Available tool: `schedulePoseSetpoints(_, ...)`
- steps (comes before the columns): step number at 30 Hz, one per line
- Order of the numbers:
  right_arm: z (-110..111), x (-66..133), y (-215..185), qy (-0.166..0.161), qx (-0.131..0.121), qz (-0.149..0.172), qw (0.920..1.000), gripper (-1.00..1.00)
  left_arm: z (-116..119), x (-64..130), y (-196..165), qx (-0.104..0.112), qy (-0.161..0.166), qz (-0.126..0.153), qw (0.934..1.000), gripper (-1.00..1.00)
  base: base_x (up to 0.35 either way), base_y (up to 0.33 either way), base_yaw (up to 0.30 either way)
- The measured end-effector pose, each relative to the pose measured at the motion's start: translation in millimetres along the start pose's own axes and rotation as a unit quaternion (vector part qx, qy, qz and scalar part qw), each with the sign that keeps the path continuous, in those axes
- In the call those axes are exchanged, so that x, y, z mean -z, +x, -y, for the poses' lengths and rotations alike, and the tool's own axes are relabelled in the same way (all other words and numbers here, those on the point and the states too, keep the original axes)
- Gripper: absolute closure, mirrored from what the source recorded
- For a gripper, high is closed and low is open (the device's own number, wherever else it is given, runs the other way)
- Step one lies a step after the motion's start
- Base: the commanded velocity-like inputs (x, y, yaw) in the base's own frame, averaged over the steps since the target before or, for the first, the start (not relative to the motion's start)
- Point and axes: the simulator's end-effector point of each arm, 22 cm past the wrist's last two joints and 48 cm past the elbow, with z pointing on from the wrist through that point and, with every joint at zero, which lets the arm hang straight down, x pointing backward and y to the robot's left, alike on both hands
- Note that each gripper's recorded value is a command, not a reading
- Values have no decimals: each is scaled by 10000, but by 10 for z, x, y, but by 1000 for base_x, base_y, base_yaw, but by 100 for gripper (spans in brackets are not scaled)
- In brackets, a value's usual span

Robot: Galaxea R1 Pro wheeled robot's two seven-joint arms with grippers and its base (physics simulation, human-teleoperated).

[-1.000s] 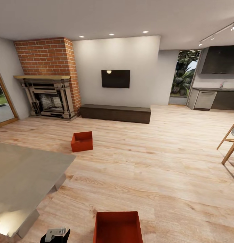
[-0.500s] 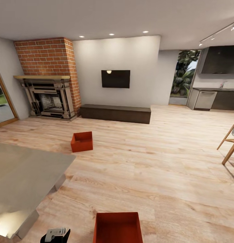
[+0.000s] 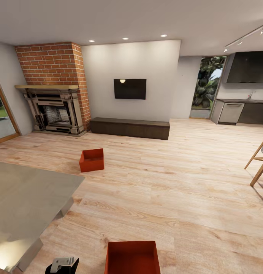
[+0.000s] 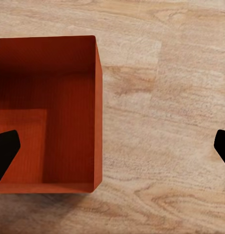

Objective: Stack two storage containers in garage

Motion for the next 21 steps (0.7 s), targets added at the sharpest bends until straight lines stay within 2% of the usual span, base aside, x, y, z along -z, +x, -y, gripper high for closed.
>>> schedulePoseSetpoints(5,12,-40,-134,43,5,79,10000,-100,0,-1,-3,1,-3,5,10000,-100,2,0,0)
schedulePoseSetpoints(7,-1,-101,-268,169,-29,111,9998,-100,1,-2,-3,-4,-7,3,10000,-100,0,0,0)
schedulePoseSetpoints(11,-2,-197,-309,542,-115,-61,9984,-100,-3,-2,1,-1,-29,-4,10000,-100,0,0,0)
schedulePoseSetpoints(12,14,-243,-322,706,-121,-164,9973,-100,-17,-3,2,2,-68,-6,10000,-100,0,0,0)
schedulePoseSetpoints(14,16,-286,-344,809,-129,-257,9963,-100,-51,-2,10,8,-160,-16,9999,-100,0,0,0)
schedulePoseSetpoints(21,-4,-365,-414,949,-126,-437,9944,-100,-241,61,271,68,-665,-294,9973,-100,0,0,0)
